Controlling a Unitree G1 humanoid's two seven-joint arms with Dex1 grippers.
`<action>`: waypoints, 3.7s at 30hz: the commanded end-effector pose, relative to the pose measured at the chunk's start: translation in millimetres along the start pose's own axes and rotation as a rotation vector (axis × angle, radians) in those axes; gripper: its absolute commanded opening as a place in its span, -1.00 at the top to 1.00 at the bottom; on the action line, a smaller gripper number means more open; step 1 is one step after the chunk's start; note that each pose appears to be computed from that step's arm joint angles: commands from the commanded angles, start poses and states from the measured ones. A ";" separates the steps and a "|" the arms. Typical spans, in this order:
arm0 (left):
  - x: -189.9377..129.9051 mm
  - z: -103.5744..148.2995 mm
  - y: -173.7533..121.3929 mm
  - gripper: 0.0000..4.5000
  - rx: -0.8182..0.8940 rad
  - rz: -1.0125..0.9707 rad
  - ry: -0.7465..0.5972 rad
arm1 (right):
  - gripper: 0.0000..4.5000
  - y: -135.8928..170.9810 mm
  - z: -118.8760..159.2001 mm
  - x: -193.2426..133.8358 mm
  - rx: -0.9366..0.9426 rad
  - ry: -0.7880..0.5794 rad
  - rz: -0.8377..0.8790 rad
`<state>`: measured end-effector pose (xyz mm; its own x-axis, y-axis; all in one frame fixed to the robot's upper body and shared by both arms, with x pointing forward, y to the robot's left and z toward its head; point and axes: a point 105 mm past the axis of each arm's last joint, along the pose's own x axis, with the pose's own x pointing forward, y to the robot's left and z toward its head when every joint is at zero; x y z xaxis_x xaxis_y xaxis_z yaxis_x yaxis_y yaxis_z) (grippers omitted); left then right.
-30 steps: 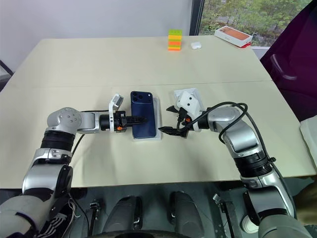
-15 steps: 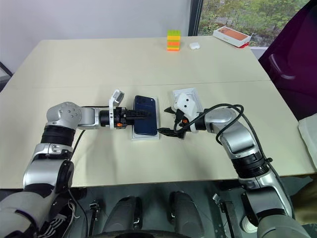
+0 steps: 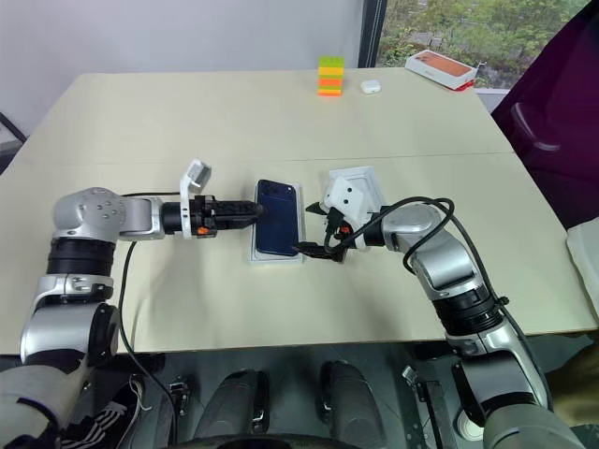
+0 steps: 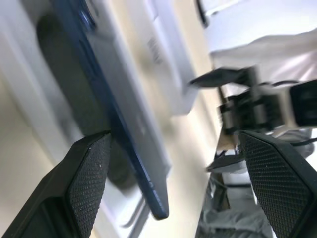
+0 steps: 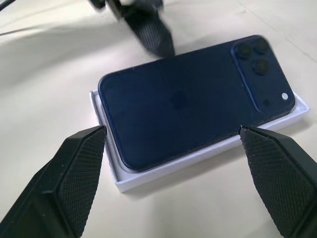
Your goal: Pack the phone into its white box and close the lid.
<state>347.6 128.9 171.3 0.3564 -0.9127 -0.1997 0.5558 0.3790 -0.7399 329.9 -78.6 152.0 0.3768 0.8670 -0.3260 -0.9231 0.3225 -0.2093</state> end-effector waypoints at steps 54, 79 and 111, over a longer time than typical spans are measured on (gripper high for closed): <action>-78.9 -9.0 9.7 -0.89 0.801 0.280 -0.324 | -1.00 -39.7 -2.8 -9.1 -0.088 0.039 -0.104; -28.7 -21.0 24.0 0.99 0.690 0.269 -0.258 | 0.89 -44.2 -16.3 3.3 -0.104 0.080 -0.158; 40.2 -82.3 19.6 1.00 0.578 0.122 0.073 | 0.94 8.7 -35.4 -1.3 -0.134 0.171 0.017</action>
<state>324.1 104.9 92.5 0.4857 -0.8013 -0.3494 0.7909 0.5730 -0.2148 336.2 -104.9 106.1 0.4397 0.7353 -0.5157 -0.8948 0.3097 -0.3215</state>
